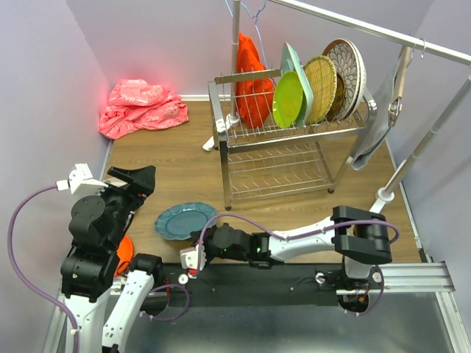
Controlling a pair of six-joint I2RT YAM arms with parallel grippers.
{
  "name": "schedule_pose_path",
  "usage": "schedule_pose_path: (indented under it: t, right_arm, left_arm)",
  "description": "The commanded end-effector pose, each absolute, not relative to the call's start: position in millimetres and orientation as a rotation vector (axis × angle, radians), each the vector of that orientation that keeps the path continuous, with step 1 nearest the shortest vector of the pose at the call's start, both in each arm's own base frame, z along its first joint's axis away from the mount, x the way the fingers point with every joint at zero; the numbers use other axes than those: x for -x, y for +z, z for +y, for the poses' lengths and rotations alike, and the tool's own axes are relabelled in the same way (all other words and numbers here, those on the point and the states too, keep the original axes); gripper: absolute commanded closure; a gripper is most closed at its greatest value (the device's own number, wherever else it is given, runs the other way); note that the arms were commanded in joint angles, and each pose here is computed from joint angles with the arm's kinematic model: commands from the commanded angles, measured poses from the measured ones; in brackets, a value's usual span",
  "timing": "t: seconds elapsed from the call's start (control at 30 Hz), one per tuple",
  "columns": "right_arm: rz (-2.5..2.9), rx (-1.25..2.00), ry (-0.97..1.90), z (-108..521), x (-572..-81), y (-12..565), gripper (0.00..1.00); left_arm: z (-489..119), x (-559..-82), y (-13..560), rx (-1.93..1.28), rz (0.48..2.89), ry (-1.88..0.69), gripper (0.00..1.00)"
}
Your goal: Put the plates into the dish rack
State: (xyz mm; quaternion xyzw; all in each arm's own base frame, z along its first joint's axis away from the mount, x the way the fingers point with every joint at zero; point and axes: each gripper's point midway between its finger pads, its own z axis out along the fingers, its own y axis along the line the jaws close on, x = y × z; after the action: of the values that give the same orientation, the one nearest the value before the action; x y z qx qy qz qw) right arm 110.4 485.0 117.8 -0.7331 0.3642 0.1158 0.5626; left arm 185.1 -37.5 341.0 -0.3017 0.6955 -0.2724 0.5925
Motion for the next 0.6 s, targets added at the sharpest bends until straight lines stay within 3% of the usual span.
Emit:
schedule_pose_path:
  t: [0.0, 0.57]
  right_arm:
    - [0.816, 1.551, 0.321, 505.5, -126.4, 191.9, 1.0]
    - [0.759, 1.431, 0.313, 523.7, -157.2, 260.6, 1.0]
  left_arm:
    - [-27.9, -179.0, 354.9, 0.754, 1.545, -0.634, 0.11]
    - [-24.3, -181.8, 360.0, 0.791, 1.522, -0.634, 0.11]
